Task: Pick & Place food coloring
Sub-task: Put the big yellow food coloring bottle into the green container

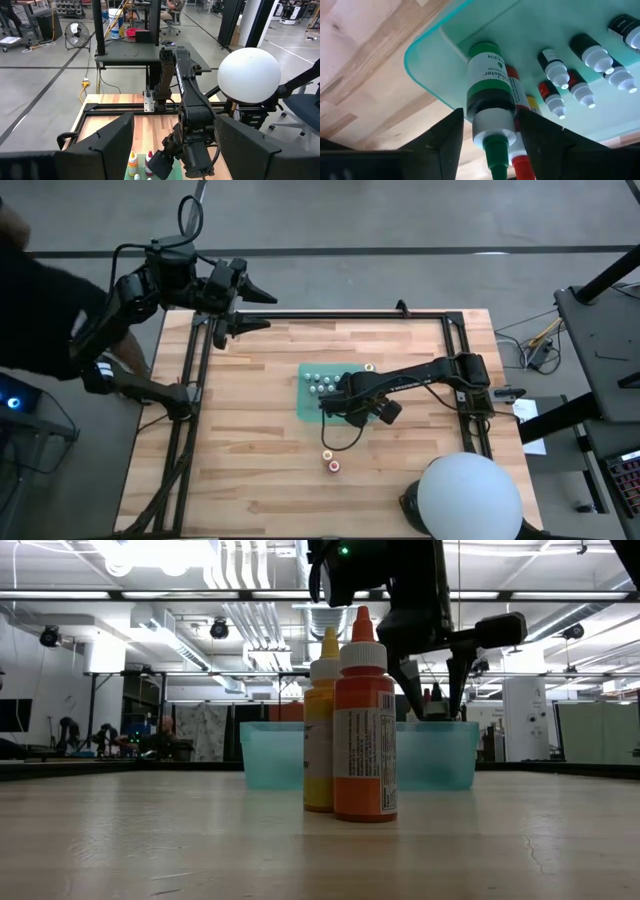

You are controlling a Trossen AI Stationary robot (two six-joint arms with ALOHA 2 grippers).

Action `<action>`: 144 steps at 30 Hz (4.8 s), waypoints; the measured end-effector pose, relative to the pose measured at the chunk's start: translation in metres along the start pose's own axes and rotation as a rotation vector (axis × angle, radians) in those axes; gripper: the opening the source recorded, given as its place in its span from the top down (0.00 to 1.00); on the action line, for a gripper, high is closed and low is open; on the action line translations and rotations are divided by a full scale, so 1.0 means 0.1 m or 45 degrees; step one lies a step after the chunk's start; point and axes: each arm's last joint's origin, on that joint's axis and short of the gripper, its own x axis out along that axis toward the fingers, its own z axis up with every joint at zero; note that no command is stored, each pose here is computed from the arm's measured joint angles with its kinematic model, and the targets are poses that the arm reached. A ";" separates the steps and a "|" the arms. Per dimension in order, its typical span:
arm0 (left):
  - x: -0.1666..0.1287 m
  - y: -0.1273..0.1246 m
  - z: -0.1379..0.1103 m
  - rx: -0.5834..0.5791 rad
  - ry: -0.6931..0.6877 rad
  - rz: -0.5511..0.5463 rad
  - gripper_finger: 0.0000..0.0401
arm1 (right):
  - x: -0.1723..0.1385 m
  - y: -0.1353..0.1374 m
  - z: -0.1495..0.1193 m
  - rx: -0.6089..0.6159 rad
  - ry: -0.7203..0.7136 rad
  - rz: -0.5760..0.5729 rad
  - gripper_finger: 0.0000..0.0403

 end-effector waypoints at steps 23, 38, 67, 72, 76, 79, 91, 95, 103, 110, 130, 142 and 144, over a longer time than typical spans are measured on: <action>0.00 0.00 0.00 0.000 0.000 0.000 0.38 | -0.93 -0.09 -0.05 0.304 -0.264 -0.216 0.53; 0.01 0.00 -0.06 -0.048 0.075 -0.008 0.39 | -1.65 0.01 -0.34 0.823 -0.638 -0.206 0.85; -0.15 -0.23 -0.13 -0.089 0.158 -0.161 1.00 | -2.05 0.56 -0.42 1.063 -0.848 -0.157 0.98; -0.23 -0.29 -0.13 -0.076 0.145 -0.175 1.00 | -2.26 0.65 -0.56 1.108 -1.065 -0.210 0.98; -0.25 -0.31 -0.16 -0.077 0.151 -0.184 1.00 | -2.38 0.70 -0.71 1.115 -1.198 -0.264 0.98; -0.22 -0.33 -0.22 -0.084 0.173 -0.201 1.00 | -2.39 0.74 -0.78 1.109 -1.223 -0.276 0.98; -0.10 -0.39 -0.50 -0.121 0.134 -0.191 1.00 | -2.12 0.77 -0.71 1.082 -1.453 -0.263 0.98; -0.06 -0.39 -0.61 -0.149 0.128 -0.096 1.00 | -1.95 0.79 -0.74 1.138 -1.546 -0.223 0.98; 0.11 -0.44 -0.87 -0.223 0.180 -0.061 1.00 | -1.57 0.85 -0.77 1.259 -1.683 -0.100 0.98; 0.26 -0.58 -0.98 -0.232 0.203 -0.061 1.00 | -1.29 0.92 -0.73 1.318 -1.699 -0.052 0.98; 1.00 -1.04 -1.28 -0.180 0.502 -0.236 1.00 | -1.21 0.97 -0.77 1.320 -1.656 -0.052 0.98; 1.33 -1.10 -1.43 -0.141 0.576 -0.461 0.93 | -1.22 1.14 -0.99 1.310 -1.636 -0.045 0.98; 1.38 -1.11 -1.46 -0.142 0.596 -0.460 0.89 | -1.21 1.18 -1.03 1.312 -1.648 -0.045 0.98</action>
